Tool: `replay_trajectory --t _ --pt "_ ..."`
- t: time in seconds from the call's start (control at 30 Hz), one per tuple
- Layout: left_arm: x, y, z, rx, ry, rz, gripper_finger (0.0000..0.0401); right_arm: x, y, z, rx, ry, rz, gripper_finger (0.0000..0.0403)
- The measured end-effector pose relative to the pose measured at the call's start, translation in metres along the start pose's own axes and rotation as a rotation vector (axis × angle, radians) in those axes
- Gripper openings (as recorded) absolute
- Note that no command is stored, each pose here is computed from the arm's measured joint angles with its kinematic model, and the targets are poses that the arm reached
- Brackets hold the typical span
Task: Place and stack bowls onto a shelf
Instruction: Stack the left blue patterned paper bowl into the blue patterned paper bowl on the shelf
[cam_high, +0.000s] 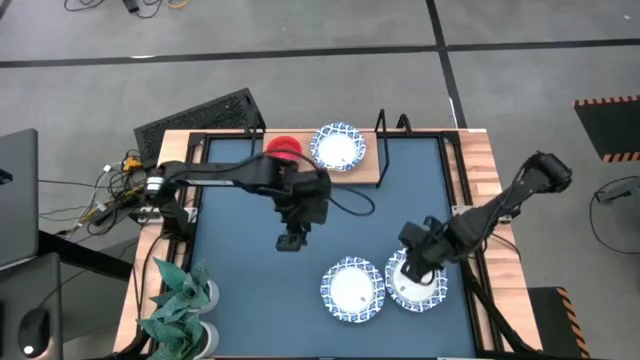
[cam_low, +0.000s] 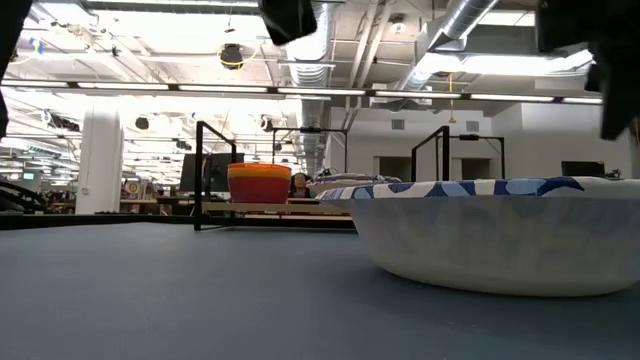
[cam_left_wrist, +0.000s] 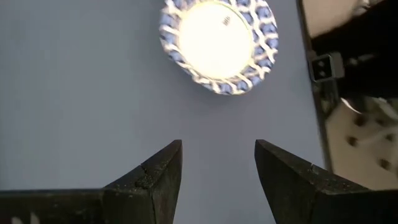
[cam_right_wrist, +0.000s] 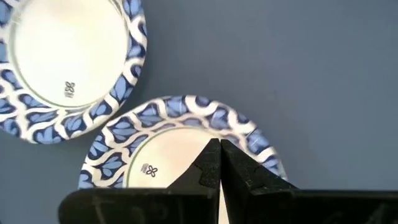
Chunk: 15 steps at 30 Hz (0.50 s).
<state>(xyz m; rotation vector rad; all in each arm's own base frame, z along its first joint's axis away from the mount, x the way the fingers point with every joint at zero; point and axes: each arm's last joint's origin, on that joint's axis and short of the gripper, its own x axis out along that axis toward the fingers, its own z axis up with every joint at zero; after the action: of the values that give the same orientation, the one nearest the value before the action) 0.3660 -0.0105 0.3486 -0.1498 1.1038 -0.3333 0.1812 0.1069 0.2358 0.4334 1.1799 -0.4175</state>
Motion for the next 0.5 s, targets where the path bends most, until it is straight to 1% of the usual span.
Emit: replay_trajectory --t 0.13,0.27,0.4,0.5 --pt "-0.024 -0.007 -0.005 0.015 -0.056 0.07 0.0185 0.015 0.016 -0.012 0.03 0.038 -0.03 0.0023" --pt "-0.042 -0.012 -0.01 0.023 -0.096 0.102 0.0185 0.03 0.029 -0.02 0.043 0.086 -0.038 0.0035" --pt "-0.052 -0.016 -0.013 0.012 -0.121 0.128 0.0185 0.041 0.036 -0.023 0.042 0.108 -0.041 0.0036" --pt "-0.05 -0.016 -0.011 0.005 -0.138 0.158 0.0185 0.041 0.037 -0.02 0.051 0.102 -0.026 0.0031"
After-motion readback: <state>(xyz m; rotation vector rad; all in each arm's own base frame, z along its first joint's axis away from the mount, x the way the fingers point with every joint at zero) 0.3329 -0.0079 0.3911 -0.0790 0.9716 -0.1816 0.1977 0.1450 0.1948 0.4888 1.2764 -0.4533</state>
